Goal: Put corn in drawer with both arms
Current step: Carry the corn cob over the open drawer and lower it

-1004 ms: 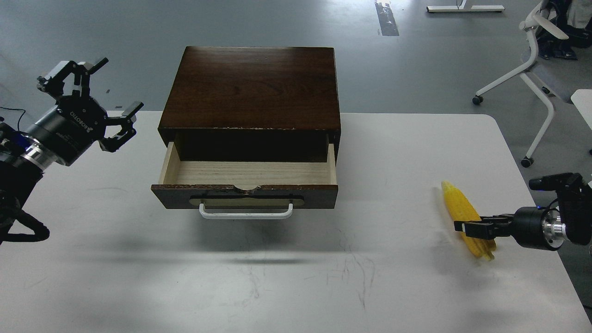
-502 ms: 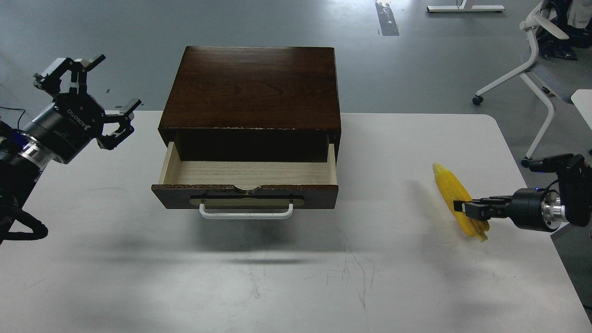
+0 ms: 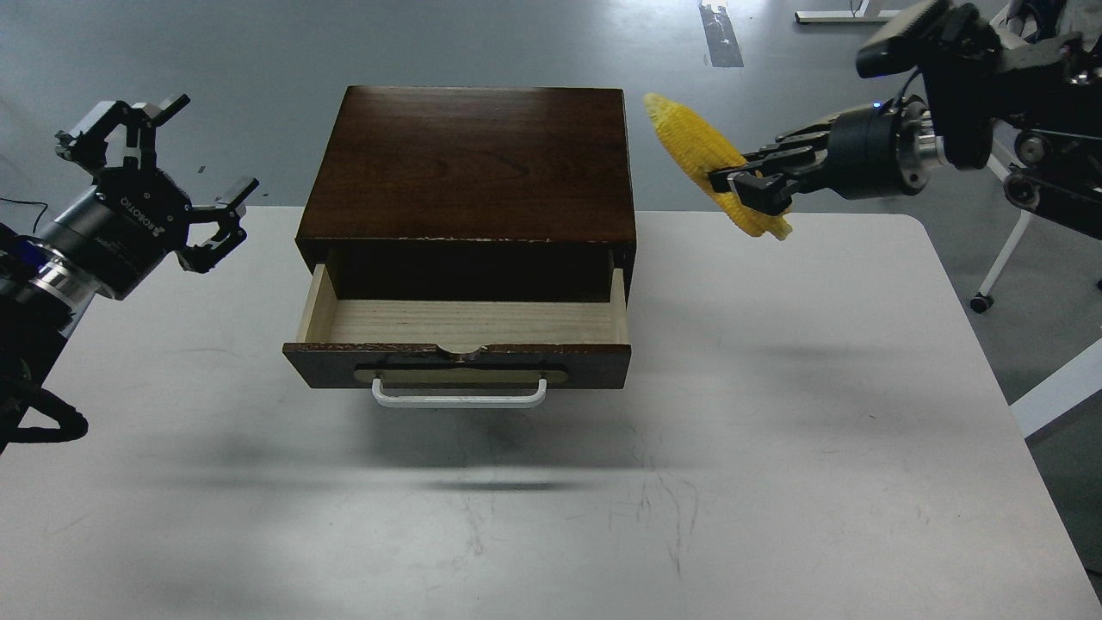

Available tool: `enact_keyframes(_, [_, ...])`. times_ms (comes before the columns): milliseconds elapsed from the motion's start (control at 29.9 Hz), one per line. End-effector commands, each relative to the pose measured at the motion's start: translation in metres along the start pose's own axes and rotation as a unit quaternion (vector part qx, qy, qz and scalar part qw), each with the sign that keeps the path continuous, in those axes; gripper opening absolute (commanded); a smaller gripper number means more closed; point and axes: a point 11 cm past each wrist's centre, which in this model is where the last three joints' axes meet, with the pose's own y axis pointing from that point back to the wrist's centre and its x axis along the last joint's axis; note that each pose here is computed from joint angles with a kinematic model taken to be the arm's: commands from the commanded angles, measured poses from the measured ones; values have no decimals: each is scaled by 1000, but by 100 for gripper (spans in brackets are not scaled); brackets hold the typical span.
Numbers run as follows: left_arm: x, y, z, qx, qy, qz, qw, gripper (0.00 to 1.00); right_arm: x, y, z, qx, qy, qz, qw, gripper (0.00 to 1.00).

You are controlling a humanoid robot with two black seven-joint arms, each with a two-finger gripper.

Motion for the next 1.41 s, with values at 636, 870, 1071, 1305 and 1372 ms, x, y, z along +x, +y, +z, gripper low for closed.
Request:
enact_keyframes(636, [3,2,2,-1,-2,4,1000,99,39,-105,-141,140,97,-71,983,13])
enact_keyframes(870, [3,3,3,-1,-2,4,1000,99,30,-110,-139,135,104,-86,982,14])
enact_keyframes(1071, [2,2,4,-3,-2,4,1000,99,25,-114,-138,132,106,-93,981,18])
enact_keyframes(1305, [2,2,5,-5,-2,3,1000,99,15,-119,-140,134,109,-109,979,21])
enact_keyframes(1372, [2,2,5,-5,-2,3,1000,99,12,-120,-141,136,109,-111,978,21])
